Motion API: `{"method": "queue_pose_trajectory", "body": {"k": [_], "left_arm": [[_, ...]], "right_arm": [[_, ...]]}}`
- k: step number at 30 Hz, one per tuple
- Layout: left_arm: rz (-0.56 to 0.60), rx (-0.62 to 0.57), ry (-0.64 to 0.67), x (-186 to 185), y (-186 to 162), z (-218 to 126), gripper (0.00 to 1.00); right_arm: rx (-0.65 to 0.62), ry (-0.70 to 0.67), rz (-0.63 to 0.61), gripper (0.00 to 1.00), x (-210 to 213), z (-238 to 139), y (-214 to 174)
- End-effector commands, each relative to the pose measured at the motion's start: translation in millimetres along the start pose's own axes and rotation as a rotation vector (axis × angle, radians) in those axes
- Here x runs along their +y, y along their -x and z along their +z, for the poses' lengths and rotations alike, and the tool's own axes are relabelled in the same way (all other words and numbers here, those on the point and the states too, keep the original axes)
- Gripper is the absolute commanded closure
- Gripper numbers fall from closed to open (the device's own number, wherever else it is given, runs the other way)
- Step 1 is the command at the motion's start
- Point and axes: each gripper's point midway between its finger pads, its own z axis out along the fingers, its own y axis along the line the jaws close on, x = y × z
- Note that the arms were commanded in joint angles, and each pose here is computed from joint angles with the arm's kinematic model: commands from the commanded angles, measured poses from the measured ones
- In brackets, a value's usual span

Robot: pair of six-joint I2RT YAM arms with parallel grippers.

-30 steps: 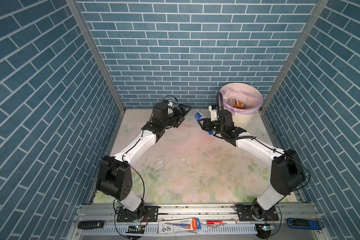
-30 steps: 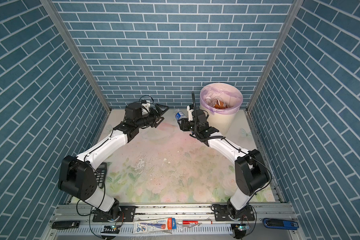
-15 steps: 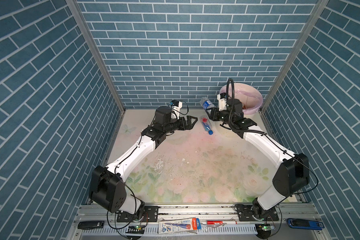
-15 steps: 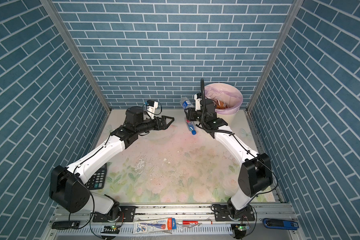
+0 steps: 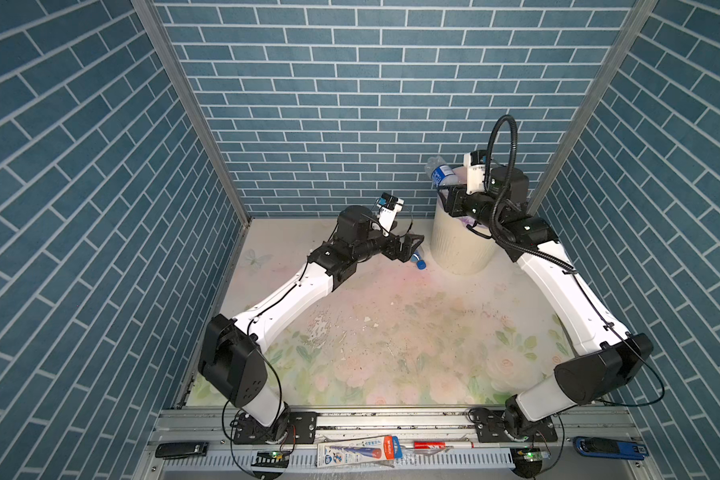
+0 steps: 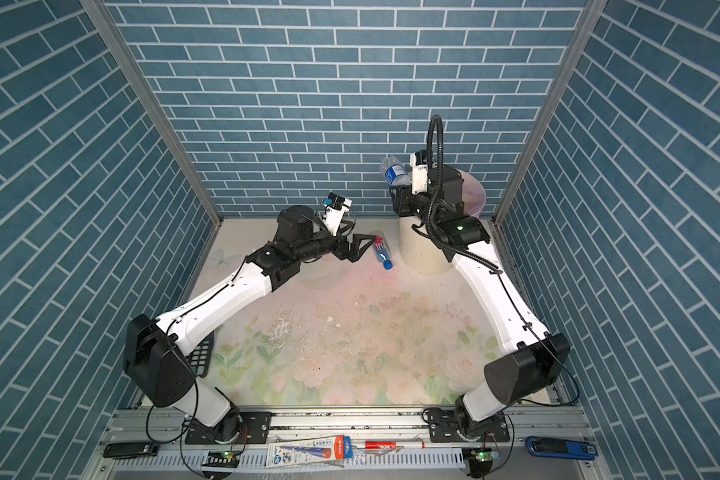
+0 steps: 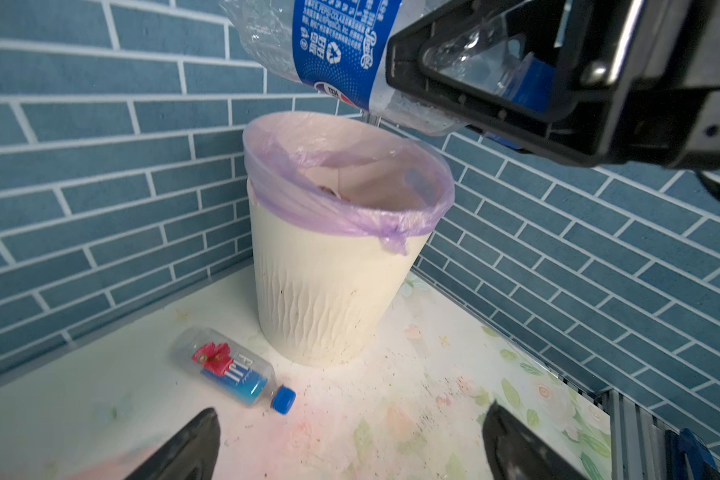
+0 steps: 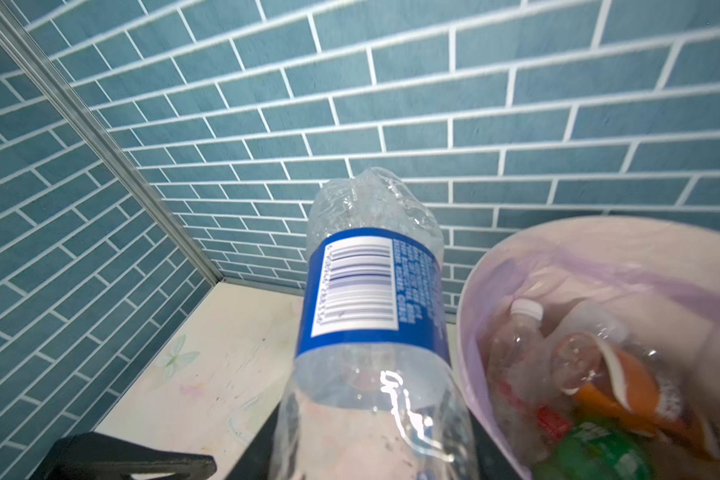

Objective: Throw the plastic bottles in the bin
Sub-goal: 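Carry the blue-labelled bottle over the bin with the right gripper while the left releases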

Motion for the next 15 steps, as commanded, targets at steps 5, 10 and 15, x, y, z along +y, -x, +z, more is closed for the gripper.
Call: {"method": "queue_pose_trajectory", "body": {"k": [5, 10, 15], "left_arm": [[0.120, -0.125, -0.085, -34, 67, 18, 0.01], [0.135, -0.151, -0.124, -47, 83, 33, 0.01], [0.144, -0.175, -0.133, -51, 91, 40, 0.01]], "right_arm": [[-0.252, -0.212, -0.200, 0.76, -24, -95, 105], [-0.317, -0.302, -0.244, 0.76, -40, -116, 130], [-0.329, -0.337, -0.253, 0.76, -54, -118, 136]]}}
